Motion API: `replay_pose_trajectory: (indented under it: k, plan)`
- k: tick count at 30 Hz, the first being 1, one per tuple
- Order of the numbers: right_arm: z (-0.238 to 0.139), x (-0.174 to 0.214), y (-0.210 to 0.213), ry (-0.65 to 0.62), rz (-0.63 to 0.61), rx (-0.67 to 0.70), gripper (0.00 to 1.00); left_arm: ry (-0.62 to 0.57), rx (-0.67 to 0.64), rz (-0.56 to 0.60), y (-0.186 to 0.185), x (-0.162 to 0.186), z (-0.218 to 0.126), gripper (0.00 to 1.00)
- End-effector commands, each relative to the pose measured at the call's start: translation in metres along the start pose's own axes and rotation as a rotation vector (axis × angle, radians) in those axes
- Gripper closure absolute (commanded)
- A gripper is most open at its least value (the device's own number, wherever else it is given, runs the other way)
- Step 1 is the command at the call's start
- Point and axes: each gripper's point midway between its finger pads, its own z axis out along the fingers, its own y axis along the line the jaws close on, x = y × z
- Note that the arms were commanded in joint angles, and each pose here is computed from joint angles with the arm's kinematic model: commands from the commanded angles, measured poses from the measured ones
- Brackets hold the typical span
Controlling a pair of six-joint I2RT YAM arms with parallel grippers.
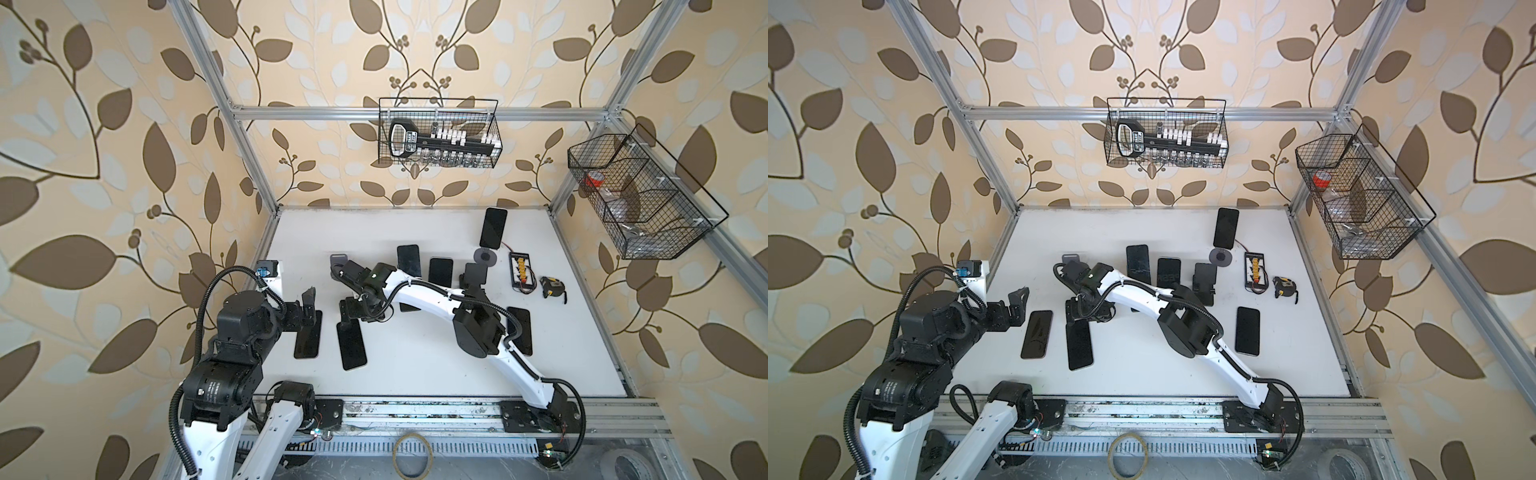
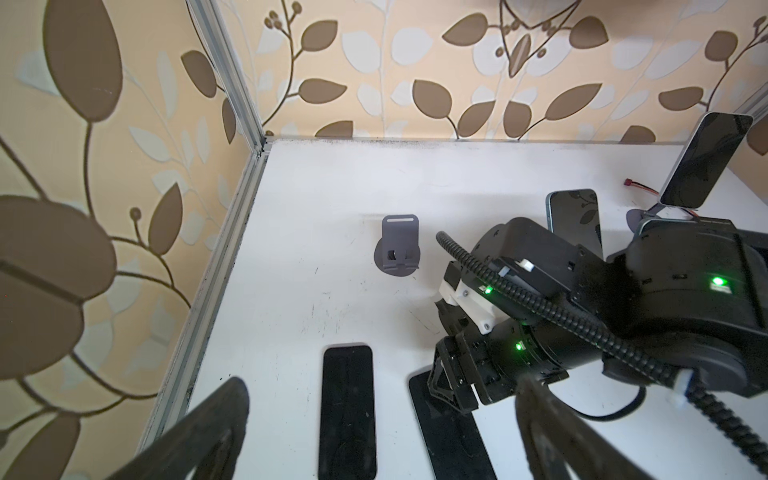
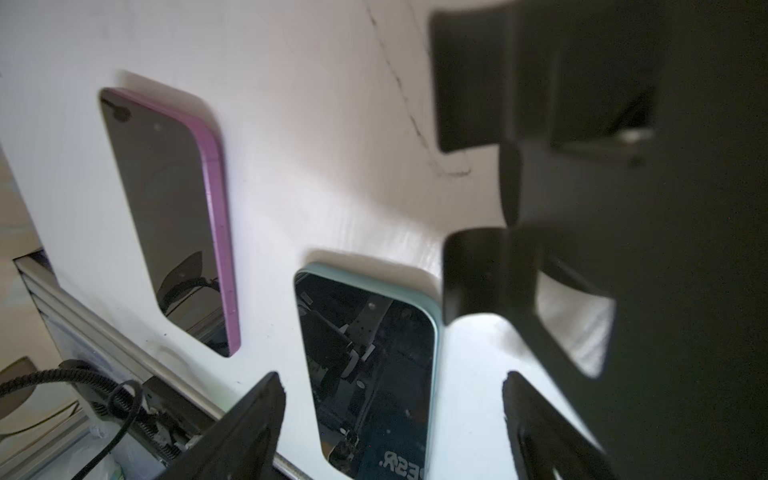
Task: Remove the phone from the phone stand
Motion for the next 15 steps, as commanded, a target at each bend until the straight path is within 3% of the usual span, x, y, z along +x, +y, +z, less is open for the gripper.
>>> replay_pose_trajectory:
  k: [1, 9, 15]
  plan:
    - [-0.049, -0.012, 0.032, -0.078, -0.083, -0.094, 0.17, -0.071, 0.024, 0.030, -0.005, -0.026, -0.007, 0.01]
    - [-0.083, -0.006, 0.068, -0.080, -0.177, -0.274, 0.19, -0.088, -0.031, 0.036, 0.002, -0.058, -0.012, 0.01]
    - [-0.123, -0.009, 0.073, -0.163, -0.278, -0.296, 0.19, -0.132, -0.034, -0.041, 0.002, -0.084, -0.018, 0.01]
